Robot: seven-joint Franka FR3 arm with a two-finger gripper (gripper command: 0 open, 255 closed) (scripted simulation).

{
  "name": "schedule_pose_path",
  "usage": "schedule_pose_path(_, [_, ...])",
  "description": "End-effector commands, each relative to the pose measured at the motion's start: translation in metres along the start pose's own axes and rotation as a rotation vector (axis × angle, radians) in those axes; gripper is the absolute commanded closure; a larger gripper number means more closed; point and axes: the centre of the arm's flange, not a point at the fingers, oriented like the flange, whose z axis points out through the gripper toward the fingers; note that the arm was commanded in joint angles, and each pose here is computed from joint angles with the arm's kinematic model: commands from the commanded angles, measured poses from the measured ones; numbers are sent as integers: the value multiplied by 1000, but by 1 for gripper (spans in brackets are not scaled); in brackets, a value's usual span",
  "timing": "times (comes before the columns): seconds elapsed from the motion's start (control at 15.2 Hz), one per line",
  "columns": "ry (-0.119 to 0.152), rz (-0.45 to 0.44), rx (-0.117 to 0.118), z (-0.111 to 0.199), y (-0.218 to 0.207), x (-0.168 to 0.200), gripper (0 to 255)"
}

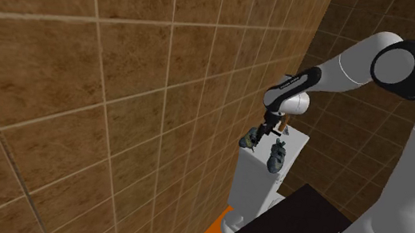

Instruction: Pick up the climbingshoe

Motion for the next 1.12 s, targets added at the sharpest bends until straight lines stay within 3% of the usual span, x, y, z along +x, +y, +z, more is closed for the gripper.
schedule_pose_path(0.0, [0,-15,2,22,9,13,0])
schedule_pose_path(0.66, [0,-19,2,67,13,15,0])
schedule_pose_path(0.73, [0,-19,2,67,13,15,255])
schedule_pose_path(1.06, [0,-19,2,67,13,15,255])
